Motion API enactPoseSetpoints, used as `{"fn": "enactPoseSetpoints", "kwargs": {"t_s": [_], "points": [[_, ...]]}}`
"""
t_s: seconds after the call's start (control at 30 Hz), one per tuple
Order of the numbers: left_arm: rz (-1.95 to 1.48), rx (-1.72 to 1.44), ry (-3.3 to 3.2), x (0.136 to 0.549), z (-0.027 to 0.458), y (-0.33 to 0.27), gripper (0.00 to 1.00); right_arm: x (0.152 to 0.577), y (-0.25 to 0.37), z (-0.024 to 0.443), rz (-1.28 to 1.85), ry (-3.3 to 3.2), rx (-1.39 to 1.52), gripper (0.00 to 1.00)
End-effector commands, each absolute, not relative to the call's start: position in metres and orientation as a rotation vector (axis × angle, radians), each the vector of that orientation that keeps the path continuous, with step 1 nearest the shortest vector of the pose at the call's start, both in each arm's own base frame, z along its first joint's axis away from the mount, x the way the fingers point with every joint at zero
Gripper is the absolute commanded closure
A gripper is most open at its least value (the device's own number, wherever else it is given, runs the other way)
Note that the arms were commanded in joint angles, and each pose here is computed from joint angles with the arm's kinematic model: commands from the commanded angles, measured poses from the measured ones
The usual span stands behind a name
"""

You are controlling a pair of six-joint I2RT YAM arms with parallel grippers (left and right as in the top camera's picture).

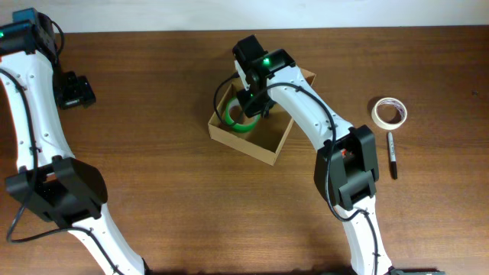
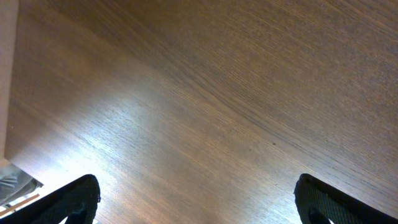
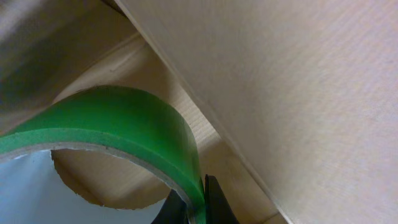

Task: Pack container
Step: 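Carry the green tape with the right gripper and lower into box, then open the right gripper and lift away from the box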

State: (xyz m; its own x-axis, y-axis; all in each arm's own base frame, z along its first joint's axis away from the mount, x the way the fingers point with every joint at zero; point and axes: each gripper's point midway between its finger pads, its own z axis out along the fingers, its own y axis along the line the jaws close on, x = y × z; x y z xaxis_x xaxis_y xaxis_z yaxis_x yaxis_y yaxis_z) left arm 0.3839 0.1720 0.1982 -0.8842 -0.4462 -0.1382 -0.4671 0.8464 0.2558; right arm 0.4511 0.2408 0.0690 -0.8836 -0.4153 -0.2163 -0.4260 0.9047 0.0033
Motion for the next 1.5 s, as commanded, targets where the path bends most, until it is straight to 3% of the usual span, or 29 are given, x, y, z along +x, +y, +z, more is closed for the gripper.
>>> {"fn": "enactPoseSetpoints", "kwargs": {"t_s": [0.0,0.17,0.27,0.33,0.57,0.67,0.73,0.93,1.13,1.27,1.47], "points": [[0.428,-0.724,2.953,0.383,0.197,0.173,0.0,0.451,0.237,0.057,0.053,2.875,-0.624,0.96],[0.428,-0.724,2.954,0.383,0.197,0.173,0.0,0.453,0.237,0.054,0.055,2.868,-0.622,0.96],[0.428,-0.724,2.954,0.383,0.197,0.173,0.0,0.454,0.237,0.054,0.053,2.864,-0.621,0.67],[0.428,-0.724,2.953,0.383,0.197,0.173,0.0,0.454,0.237,0.054,0.046,2.863,-0.62,0.56],[0.428,-0.724,2.954,0.383,0.197,0.173,0.0,0.451,0.234,0.071,0.034,2.863,-0.621,0.64],[0.428,-0.724,2.953,0.383,0.197,0.173,0.0,0.454,0.236,0.11,0.052,2.802,-0.614,0.64],[0.428,-0.724,2.953,0.383,0.197,0.173,0.0,0.456,0.229,0.17,0.034,2.696,-0.576,0.62],[0.428,-0.724,2.953,0.383,0.197,0.173,0.0,0.438,0.167,0.305,-0.234,2.453,-0.413,0.38],[0.428,-0.724,2.953,0.383,0.197,0.173,0.0,0.393,0.088,0.378,-0.362,2.357,-0.087,0.25],[0.428,-0.724,2.954,0.383,0.197,0.173,0.0,0.378,0.028,0.375,-0.374,2.416,0.187,0.21],[0.428,-0.724,2.953,0.383,0.197,0.173,0.0,0.37,-0.07,0.328,-0.28,2.578,0.559,0.2]]}}
